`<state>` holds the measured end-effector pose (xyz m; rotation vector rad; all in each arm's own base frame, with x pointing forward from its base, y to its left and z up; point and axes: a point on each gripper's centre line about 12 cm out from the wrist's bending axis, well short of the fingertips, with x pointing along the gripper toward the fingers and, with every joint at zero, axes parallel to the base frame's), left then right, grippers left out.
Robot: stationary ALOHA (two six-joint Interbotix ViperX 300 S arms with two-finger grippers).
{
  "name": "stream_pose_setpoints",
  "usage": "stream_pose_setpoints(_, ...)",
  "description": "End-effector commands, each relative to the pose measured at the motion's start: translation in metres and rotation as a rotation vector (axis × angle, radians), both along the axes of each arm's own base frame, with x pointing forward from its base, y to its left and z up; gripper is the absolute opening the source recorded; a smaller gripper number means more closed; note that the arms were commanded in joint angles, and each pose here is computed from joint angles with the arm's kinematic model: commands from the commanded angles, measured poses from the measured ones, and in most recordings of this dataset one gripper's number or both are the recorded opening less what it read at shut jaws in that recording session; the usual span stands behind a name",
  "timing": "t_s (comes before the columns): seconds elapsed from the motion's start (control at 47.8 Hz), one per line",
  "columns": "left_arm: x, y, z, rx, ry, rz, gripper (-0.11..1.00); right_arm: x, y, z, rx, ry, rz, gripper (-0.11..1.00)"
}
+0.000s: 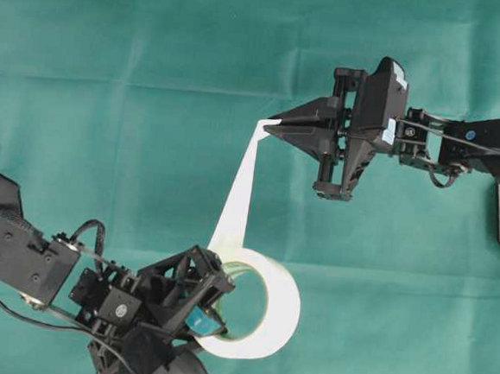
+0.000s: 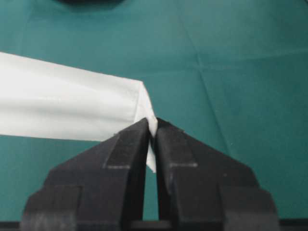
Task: Peel off the duct tape with your right arm.
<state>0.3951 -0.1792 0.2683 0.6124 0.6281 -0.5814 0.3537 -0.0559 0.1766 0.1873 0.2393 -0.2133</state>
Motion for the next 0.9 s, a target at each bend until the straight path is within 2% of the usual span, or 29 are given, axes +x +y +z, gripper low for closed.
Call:
stream_pose_setpoints(0.0,-0.009,-0.022,0.036,-0.05,-0.095,-0.055,0.2,-0.001,-0.02,0.007,0.004,-0.024,-0.062,-0.09)
stream_pose_setpoints(0.356,-0.013,-0.034,0.048,-0.006,-0.154,-0.139,0.2,-0.005,-0.029,0.004,0.008,-0.005,-0.085,-0.09)
stream_pose_setpoints(0.88,-0.012,-0.029,0.04,-0.007,-0.151,-0.125,0.2,-0.007,-0.031,0.001,0.008,0.008,-0.089,-0.09)
